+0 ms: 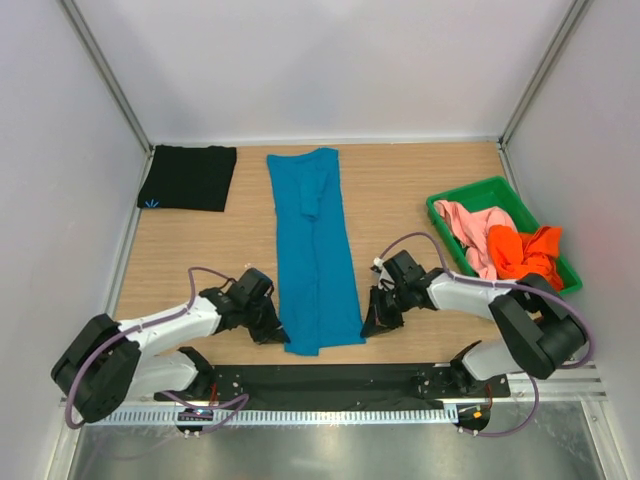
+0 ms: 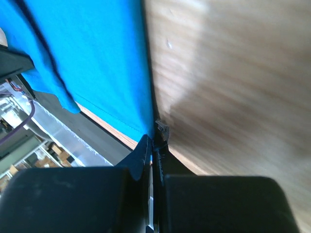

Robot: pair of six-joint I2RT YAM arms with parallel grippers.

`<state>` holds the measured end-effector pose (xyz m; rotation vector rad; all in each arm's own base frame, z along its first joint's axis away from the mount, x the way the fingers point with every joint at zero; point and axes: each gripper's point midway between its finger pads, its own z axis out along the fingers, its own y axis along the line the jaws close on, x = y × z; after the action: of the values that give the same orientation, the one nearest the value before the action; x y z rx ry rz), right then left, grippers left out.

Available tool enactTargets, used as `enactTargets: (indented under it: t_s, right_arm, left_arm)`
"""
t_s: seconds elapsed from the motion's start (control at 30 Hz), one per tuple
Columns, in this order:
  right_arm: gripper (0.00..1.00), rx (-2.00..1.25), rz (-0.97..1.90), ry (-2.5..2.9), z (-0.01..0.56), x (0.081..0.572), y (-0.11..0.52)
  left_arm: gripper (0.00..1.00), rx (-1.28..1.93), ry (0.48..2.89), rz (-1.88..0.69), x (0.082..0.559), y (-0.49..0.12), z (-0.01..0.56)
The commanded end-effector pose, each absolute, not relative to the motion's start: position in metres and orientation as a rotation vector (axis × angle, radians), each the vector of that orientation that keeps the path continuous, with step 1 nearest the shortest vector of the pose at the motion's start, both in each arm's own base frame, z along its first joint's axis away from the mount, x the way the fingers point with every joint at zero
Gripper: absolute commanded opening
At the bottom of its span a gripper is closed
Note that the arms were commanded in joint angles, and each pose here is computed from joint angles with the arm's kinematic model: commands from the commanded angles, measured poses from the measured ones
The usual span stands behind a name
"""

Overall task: Fold and stack the t-shirts
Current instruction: Fold the tshirt

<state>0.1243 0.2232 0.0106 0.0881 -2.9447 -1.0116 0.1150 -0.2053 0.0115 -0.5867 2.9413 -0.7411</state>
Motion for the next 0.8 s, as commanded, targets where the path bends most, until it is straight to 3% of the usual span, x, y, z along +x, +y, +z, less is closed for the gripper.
enactTargets:
  t_s: [0.0, 0.17, 0.43, 0.57, 0.77]
  right_arm:
    - [0.01, -0.02, -0.995, -2.982, 0.007, 0.12, 0.217]
    - [0.01, -0.06, -1.029, -2.986, 0.019, 0.107, 0.233]
    - [0.01, -0.188, -1.259, -3.106, 0.101, 0.144, 0.264]
    - [0.01, -0.149, -1.279, -3.179, 0.135, 0.171, 0.275]
    - [0.01, -0.076, -1.238, -3.266, 0.167, 0.228, 0.289]
  left_arm:
    - [0.0, -0.592, 3.014, -0.543, 0.088, -0.172, -0.007]
    - [0.0, -0.53, 3.006, -0.612, 0.076, -0.166, 0.02]
    - [0.0, -0.244, 2.891, -0.605, 0.106, -0.168, 0.088]
    - [0.0, -0.185, 2.87, -0.503, 0.14, -0.159, 0.111]
    - [0.0, -0.23, 2.765, -0.544, 0.226, -0.154, 0.157]
